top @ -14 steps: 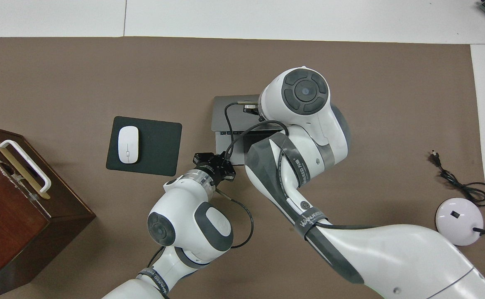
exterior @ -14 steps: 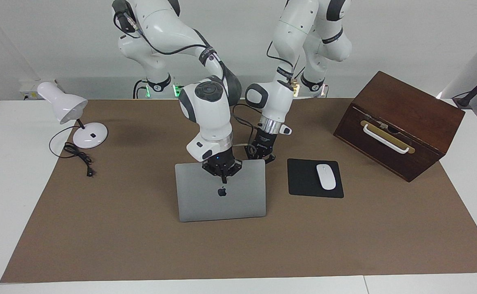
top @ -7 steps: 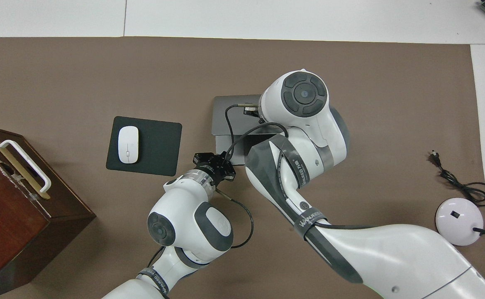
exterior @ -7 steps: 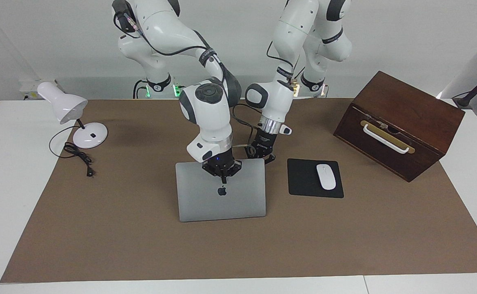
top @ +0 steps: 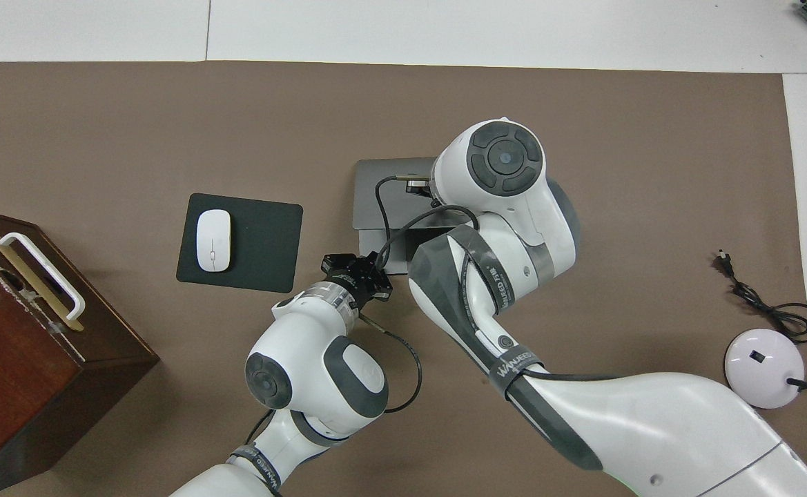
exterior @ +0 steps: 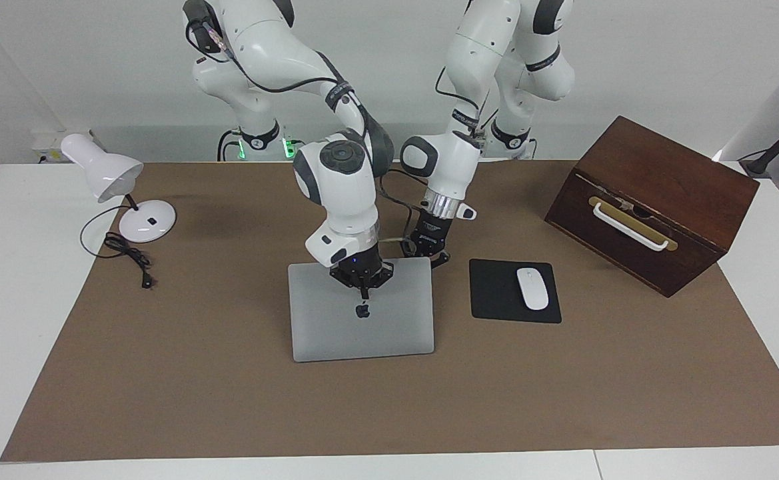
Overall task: Close laptop with both arms
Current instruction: 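Press the laptop lid flat with the right gripper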
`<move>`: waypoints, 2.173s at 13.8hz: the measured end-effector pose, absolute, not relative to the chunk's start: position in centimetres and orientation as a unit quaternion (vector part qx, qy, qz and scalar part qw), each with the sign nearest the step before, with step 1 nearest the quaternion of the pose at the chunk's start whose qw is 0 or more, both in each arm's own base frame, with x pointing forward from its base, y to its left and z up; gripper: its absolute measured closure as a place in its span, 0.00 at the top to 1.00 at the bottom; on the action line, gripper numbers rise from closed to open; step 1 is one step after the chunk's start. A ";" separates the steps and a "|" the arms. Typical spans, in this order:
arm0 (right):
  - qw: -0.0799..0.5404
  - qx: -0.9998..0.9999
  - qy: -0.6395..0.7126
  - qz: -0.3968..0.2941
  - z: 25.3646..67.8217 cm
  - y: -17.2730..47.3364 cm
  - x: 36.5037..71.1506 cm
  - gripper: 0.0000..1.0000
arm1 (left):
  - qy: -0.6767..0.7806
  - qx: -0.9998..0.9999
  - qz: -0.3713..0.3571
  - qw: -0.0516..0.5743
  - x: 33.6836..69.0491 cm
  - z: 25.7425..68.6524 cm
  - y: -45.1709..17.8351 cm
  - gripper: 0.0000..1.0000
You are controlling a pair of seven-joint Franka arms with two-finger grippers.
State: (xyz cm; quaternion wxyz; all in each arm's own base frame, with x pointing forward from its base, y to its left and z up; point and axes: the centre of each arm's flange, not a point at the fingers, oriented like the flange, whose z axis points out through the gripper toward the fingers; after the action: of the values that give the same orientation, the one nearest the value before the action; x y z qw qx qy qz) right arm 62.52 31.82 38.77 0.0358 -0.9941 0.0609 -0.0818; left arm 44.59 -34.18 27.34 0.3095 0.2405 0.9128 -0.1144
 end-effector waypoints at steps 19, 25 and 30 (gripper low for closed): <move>0.035 -0.995 0.064 -0.062 37.1 31.9 61.8 0.01 | 0.913 0.241 -0.114 0.310 44.6 27.3 -34.2 0.01; 0.033 -0.996 0.064 -0.057 36.5 31.9 61.7 0.01 | 0.913 0.241 -0.114 0.310 44.6 27.3 -34.2 0.01; 0.030 -0.996 0.064 -0.052 35.8 31.8 61.5 0.01 | 0.913 0.241 -0.114 0.310 44.6 27.3 -34.2 0.01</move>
State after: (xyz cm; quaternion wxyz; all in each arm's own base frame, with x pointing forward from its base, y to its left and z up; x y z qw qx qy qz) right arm 61.49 31.82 35.82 0.0303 -0.9962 0.0638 -0.0518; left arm 44.57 -34.19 27.34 0.3099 0.2407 0.9128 -0.1137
